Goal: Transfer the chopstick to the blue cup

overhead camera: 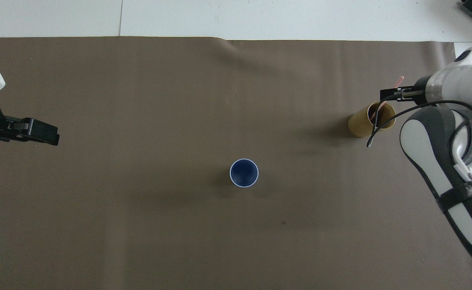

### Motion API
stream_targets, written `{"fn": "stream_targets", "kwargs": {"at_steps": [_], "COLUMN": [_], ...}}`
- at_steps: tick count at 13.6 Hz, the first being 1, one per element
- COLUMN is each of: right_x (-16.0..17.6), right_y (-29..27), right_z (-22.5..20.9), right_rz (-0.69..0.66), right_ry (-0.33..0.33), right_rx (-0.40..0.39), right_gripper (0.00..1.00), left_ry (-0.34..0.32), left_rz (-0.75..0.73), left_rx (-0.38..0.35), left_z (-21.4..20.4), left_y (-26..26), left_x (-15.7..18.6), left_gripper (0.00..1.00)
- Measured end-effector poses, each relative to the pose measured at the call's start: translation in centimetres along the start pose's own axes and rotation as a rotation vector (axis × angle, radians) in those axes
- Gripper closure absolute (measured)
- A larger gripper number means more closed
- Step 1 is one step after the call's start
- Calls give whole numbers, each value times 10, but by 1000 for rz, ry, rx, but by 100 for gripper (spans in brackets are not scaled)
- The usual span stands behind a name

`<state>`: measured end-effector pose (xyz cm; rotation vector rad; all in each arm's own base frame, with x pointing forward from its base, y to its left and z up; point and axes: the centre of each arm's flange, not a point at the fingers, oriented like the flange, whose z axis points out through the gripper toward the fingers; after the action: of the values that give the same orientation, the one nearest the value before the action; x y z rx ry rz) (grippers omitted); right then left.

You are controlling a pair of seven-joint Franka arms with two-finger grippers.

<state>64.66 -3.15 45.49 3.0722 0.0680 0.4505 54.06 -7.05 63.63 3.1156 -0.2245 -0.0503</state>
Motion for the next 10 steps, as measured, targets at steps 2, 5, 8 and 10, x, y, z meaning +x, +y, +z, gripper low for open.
{"fn": "stream_targets", "kwargs": {"at_steps": [2, 5, 8, 10], "right_x": [8, 11, 12, 13], "right_y": [0, -1, -5, -5], "right_z": [-7, -4, -3, -4], "right_rz": [-4, -1, 25, 25], "right_ry": [19, 21, 25, 26], "right_rx": [-2, 3, 38, 39], "right_gripper": [41, 41, 41, 46], "left_ry": [-2, -2, -2, 11], "left_rz": [0, 4, 11, 53], "left_rx": [0, 0, 0, 1], "left_z": [1, 1, 1, 0], "left_y": [0, 2, 3, 2], "left_x": [0, 1, 1, 2], "left_gripper": [0, 0, 0, 0]}}
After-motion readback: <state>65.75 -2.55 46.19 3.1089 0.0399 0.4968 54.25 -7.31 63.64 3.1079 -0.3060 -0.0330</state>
